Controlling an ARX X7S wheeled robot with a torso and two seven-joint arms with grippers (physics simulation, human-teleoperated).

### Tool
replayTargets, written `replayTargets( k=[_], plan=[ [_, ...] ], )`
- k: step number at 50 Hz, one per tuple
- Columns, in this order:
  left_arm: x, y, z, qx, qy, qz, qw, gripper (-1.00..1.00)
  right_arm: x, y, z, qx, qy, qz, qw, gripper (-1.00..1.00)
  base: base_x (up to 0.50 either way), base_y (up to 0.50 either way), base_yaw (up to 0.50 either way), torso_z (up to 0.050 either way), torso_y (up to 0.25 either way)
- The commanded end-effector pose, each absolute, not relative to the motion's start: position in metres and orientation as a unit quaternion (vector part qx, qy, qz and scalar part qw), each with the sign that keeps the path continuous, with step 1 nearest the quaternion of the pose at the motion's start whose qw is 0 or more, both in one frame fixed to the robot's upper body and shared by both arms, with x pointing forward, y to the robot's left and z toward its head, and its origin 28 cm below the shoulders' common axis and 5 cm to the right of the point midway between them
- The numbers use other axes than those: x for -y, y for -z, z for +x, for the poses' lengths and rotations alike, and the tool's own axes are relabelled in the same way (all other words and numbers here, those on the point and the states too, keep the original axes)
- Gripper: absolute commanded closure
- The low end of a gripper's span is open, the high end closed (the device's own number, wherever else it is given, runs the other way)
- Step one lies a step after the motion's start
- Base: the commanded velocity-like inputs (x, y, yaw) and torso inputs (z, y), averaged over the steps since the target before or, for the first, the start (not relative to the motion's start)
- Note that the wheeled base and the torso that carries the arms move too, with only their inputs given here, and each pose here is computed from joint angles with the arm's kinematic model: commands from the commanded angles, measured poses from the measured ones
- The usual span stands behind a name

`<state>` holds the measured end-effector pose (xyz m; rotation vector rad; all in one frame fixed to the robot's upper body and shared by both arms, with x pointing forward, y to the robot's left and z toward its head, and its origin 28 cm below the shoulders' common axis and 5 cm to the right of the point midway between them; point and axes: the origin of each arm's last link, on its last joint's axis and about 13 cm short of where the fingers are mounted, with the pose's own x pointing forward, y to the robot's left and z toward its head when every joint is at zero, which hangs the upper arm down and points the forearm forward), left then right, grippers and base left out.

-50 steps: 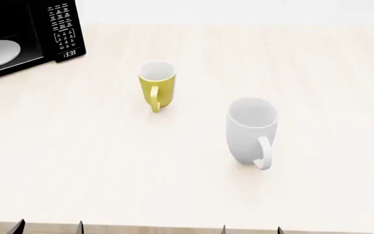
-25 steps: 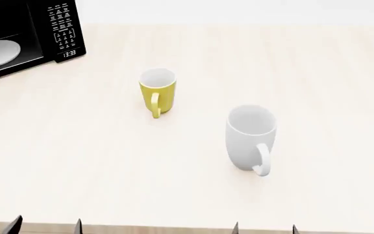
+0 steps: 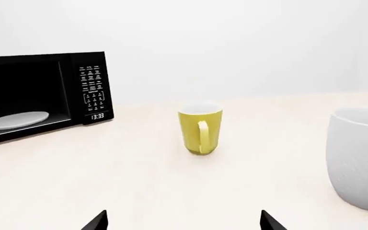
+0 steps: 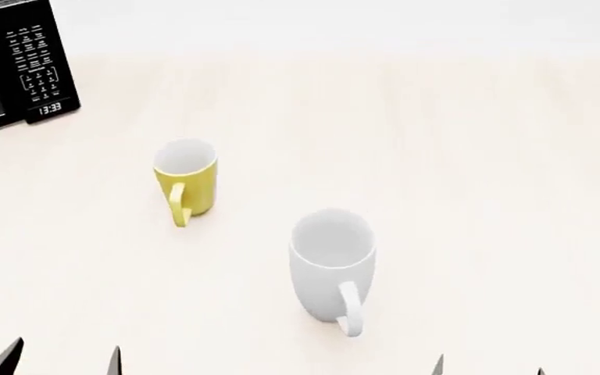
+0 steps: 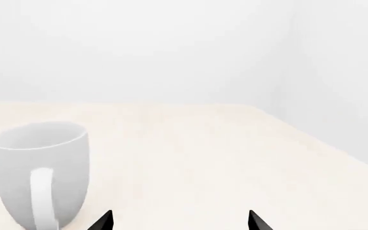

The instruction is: Put the yellow and white mug to the front of the white mug.

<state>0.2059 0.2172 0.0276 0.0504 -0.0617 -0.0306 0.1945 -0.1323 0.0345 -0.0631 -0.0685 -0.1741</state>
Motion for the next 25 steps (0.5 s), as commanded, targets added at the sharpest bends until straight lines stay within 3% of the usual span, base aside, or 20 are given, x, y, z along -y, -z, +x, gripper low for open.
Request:
replayTargets(
  k=[1, 25],
  plan=[
    [-0.2192, -0.0284, 0.2066, 0.036, 0.018, 0.020, 0.999, -1.00, 0.1351, -0.0373, 0.1910, 0.041, 0.076, -0.018, 0.996, -1.00, 0.46, -0.22, 0.00, 0.000, 0.000],
    [-0.2202, -0.0237, 0.2102, 0.027, 0.016, 0.013, 0.999, -1.00, 0.1338, -0.0376, 0.1912, 0.041, 0.081, -0.027, 0.996, -1.00, 0.50, -0.09, 0.00, 0.000, 0.000]
  ],
)
